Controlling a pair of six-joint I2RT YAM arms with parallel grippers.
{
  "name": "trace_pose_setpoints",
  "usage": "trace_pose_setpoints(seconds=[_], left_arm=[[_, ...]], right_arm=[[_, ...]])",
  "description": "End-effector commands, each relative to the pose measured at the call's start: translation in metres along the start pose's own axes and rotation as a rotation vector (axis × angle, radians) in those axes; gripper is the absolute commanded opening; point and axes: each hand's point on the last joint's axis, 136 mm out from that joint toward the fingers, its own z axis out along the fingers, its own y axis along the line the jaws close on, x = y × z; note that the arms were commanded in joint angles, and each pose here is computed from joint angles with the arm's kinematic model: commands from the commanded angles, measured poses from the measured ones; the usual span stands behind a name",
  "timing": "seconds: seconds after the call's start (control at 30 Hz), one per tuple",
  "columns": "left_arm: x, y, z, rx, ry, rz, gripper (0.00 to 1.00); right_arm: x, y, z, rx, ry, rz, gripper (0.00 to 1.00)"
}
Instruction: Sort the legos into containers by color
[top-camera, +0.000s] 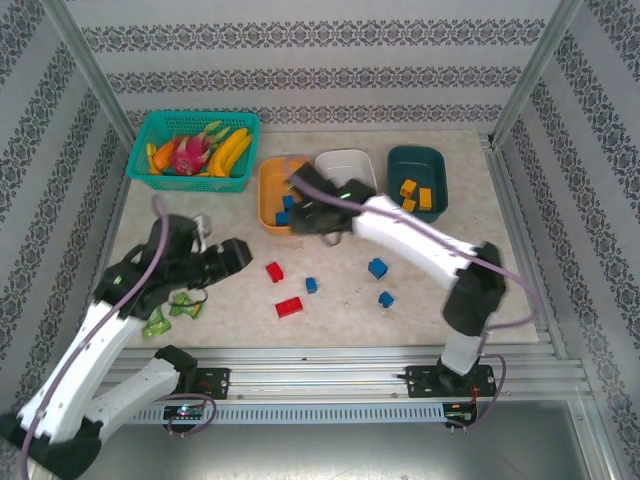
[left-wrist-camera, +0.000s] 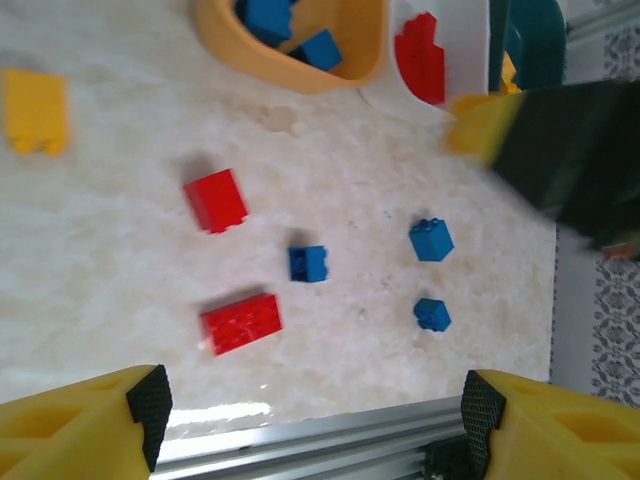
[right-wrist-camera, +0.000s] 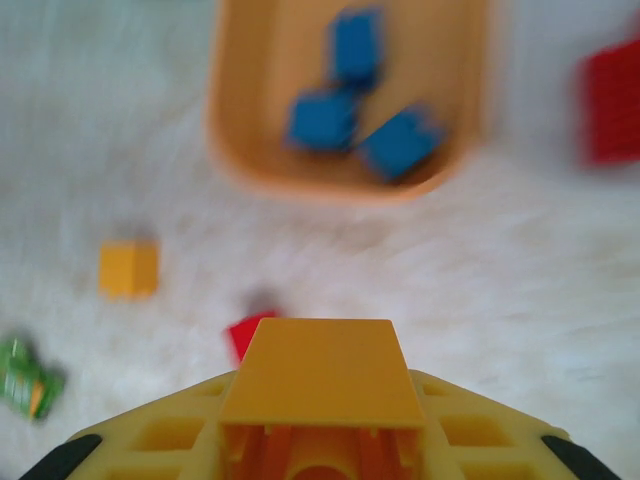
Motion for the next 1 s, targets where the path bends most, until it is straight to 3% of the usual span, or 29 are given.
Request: trace_pose_setpoints(seconds=[0.0,0.2,0.43,0.63,0.97], left_arm=[[-0.033,-0.067,0.011,0.186,-0.055,0.136,0.80],[-0.050,-0.118,0.066,0.227,-0.011,0.190,0.80],[-0.055,-0.158,0.131,0.255,0.057,0.222,0.80],[-0.065,-0.177,0.175,0.260,0.089,0.234,0.80],[-0.073,-0.179,0.203,0.223,0.097,0.241,0.80]], right_arm=[[-0.017,-0.080,-0.005,0.118,-0.021,0.069,0.24],[-0.059,-0.184,-0.005,0.179,-0.052,0.254,0.24],[-0.103,-0.266,0.034,0.257,-0.056,0.378,0.24],[-0.135,-0.312,0.073,0.310,-0.064,0.442,0.24],[-0.172,-0.331,0.139,0.252,0.008,0.374,0.26]])
